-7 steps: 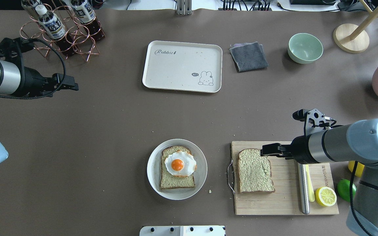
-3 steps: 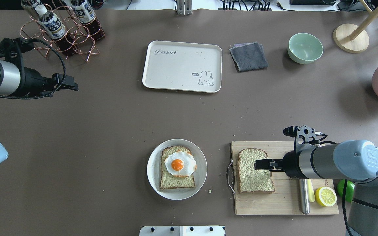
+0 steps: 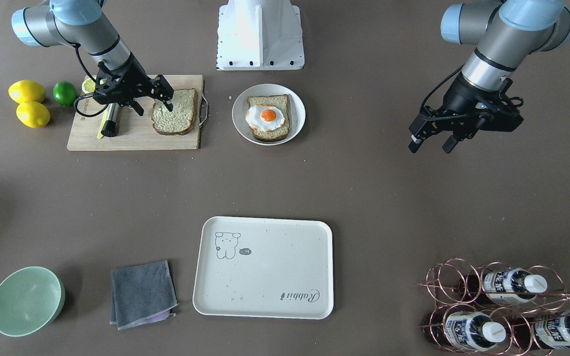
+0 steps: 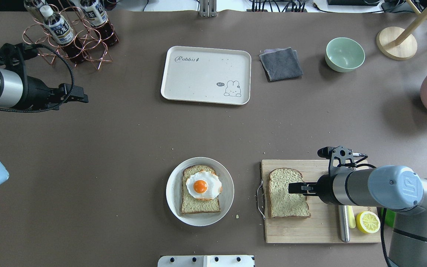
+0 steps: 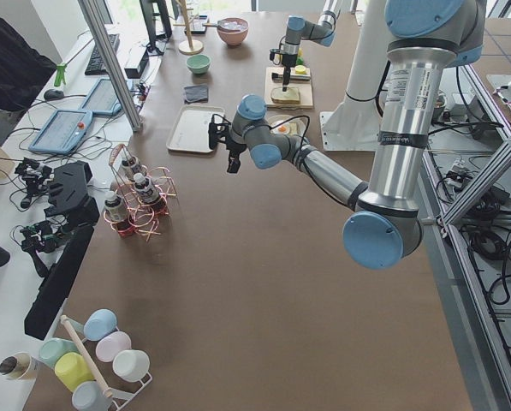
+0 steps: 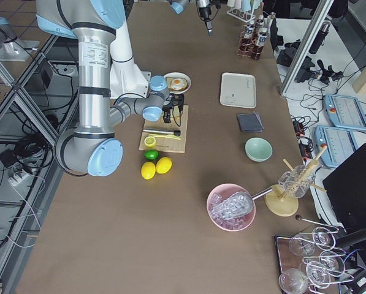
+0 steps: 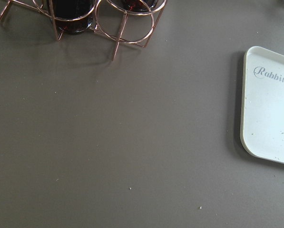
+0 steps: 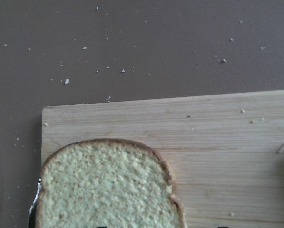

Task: Make sandwich and place on tray
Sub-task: 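Grasp the bread slice edge with the right gripper, then carry the bread slice with the right gripper onto the egg toast, then release the bread on top of the egg and open the right gripper, then withdraw the right gripper while the left gripper reaches to the plate rim, then grasp the white plate rim with the left gripper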

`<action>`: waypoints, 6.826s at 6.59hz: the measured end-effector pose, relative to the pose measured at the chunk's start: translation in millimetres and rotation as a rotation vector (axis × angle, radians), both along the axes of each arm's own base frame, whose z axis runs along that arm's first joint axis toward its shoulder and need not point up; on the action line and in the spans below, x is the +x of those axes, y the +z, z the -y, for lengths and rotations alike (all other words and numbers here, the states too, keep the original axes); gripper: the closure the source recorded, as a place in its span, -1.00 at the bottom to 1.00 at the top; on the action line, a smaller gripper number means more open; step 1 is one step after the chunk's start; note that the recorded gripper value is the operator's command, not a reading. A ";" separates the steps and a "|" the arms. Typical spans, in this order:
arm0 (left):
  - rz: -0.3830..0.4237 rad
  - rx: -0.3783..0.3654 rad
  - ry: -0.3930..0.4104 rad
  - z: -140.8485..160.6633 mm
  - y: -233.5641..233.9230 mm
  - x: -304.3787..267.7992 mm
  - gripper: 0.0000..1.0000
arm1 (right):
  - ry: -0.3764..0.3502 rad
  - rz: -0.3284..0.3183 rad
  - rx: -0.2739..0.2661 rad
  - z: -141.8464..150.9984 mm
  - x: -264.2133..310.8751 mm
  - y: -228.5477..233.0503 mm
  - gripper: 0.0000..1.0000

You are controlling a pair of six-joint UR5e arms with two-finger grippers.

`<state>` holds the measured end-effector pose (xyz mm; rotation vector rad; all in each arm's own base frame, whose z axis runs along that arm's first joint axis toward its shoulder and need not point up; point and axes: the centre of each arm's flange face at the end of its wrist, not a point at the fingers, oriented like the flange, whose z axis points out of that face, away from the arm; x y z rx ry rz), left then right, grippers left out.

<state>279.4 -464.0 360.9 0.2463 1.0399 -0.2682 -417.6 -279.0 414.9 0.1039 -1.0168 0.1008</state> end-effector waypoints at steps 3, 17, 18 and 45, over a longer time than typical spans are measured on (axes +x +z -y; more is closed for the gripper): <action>0.001 0.000 0.002 -0.3 0.6 0.6 -0.95 | 0.000 0.000 0.001 -1.0 -0.9 -0.7 1.00; 0.012 -0.017 -0.004 -8.2 7.9 11.3 -0.94 | 0.069 0.336 -0.067 -8.8 -92.5 -158.6 1.00; 0.013 -0.018 -0.005 -9.0 8.6 12.9 -0.94 | 0.082 0.331 -0.058 -7.7 -108.9 -161.5 1.00; -0.093 -0.005 -0.026 -212.5 -73.6 271.4 1.00 | 0.174 0.239 -0.100 116.6 65.8 -83.7 -0.99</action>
